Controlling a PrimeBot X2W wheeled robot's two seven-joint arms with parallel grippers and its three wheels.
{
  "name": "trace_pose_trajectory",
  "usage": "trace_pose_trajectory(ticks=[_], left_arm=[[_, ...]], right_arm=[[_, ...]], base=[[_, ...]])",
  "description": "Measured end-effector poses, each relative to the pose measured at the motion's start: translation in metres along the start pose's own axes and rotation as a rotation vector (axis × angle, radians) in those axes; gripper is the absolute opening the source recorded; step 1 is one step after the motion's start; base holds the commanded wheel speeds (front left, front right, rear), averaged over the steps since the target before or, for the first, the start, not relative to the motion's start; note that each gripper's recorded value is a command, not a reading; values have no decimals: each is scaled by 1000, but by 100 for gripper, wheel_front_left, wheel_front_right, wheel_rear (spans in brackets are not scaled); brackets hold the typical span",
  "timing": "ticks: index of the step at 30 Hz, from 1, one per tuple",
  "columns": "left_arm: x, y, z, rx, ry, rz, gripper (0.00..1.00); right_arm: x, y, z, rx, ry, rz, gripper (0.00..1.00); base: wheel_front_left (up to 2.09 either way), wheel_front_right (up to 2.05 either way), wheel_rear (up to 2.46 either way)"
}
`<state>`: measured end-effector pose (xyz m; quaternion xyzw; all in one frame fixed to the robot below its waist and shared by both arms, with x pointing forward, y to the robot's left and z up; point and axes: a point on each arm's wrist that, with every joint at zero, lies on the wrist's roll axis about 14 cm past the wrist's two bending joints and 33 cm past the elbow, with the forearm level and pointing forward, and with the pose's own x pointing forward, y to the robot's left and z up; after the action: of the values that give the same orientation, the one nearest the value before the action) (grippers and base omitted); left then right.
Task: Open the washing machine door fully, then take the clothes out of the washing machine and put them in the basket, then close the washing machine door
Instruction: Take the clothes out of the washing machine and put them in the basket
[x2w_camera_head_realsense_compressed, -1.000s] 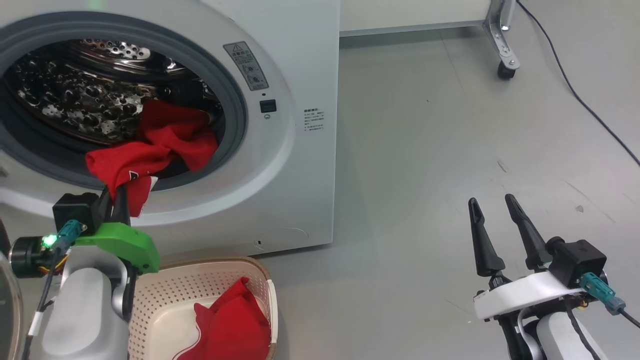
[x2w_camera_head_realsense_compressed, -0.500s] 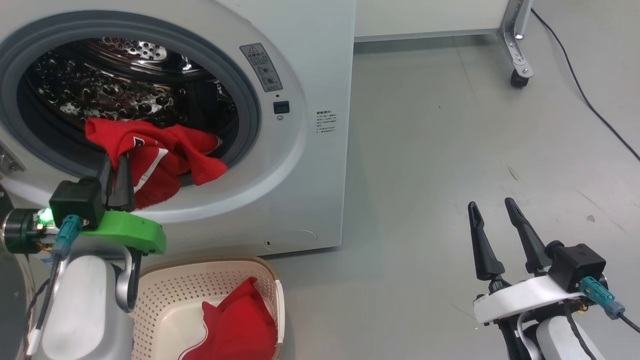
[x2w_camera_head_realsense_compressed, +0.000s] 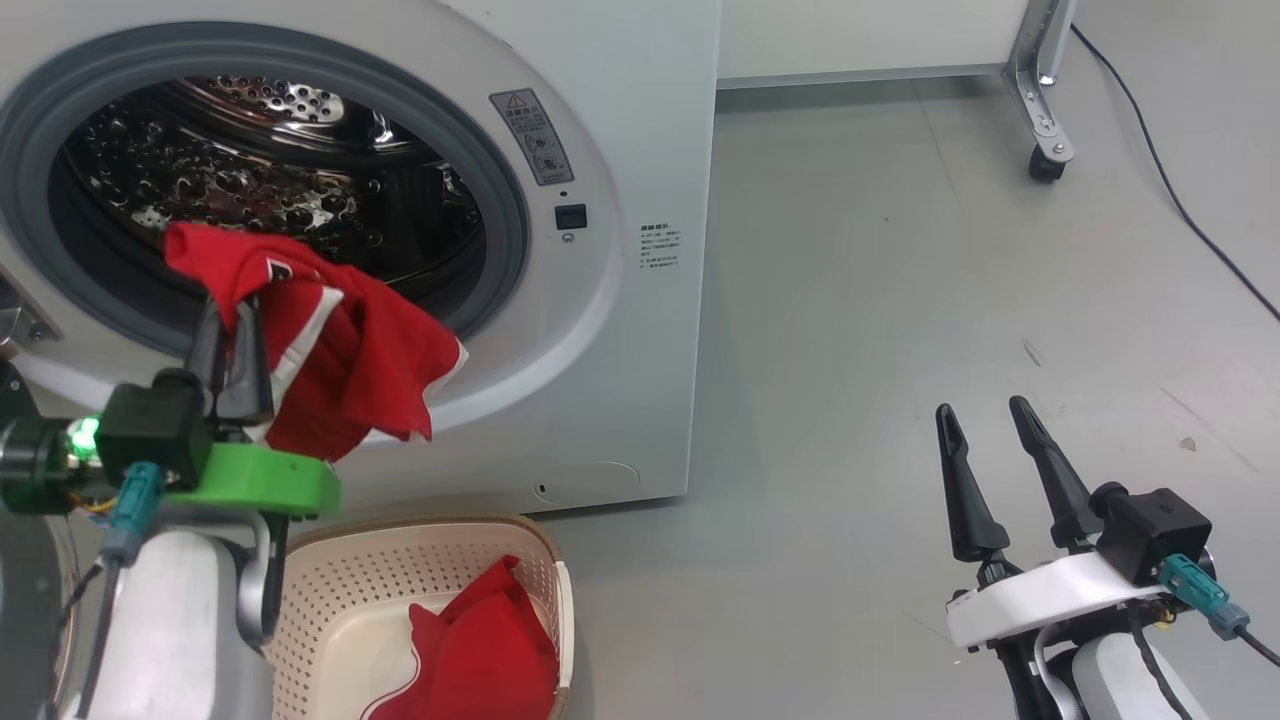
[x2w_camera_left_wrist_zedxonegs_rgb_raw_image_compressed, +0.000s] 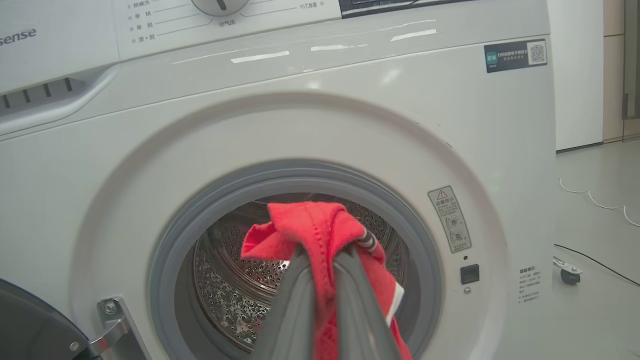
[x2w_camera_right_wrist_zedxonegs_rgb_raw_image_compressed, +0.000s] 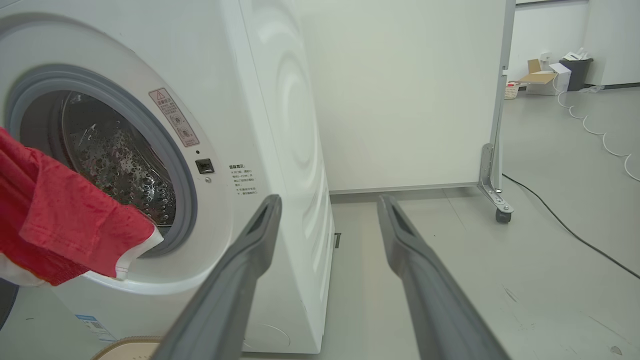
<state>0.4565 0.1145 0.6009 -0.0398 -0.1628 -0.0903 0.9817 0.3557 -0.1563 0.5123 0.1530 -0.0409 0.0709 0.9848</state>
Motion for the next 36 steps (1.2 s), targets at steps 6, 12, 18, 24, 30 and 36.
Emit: trace_pose_trajectory(ticks=[6,12,18,24,30,36], left_arm=[[-19,-4,-25,-4,78,-11,0],[-36,-10,-48,-6,152,-28,0],[-51,-16,-75,5,260,-51,0],[-72,-15,-106,7,394,-49,0],[-87,-15,-129,4,491,-49,0],[-94,-17,-145,2,557,-56,0]], right_arm=[[0,0,-1,0,2,-1,100],[0,-2,-4,0,13,-5,100],[2,-4,-7,-3,23,-7,100],[3,-5,-11,-3,37,-7,100],[4,-4,-16,0,50,-5,100],[5,-5,-21,1,67,-7,100]], base=[[0,0,0],[0,0,0],[0,0,0],[0,0,0],[0,0,0],[0,0,0]])
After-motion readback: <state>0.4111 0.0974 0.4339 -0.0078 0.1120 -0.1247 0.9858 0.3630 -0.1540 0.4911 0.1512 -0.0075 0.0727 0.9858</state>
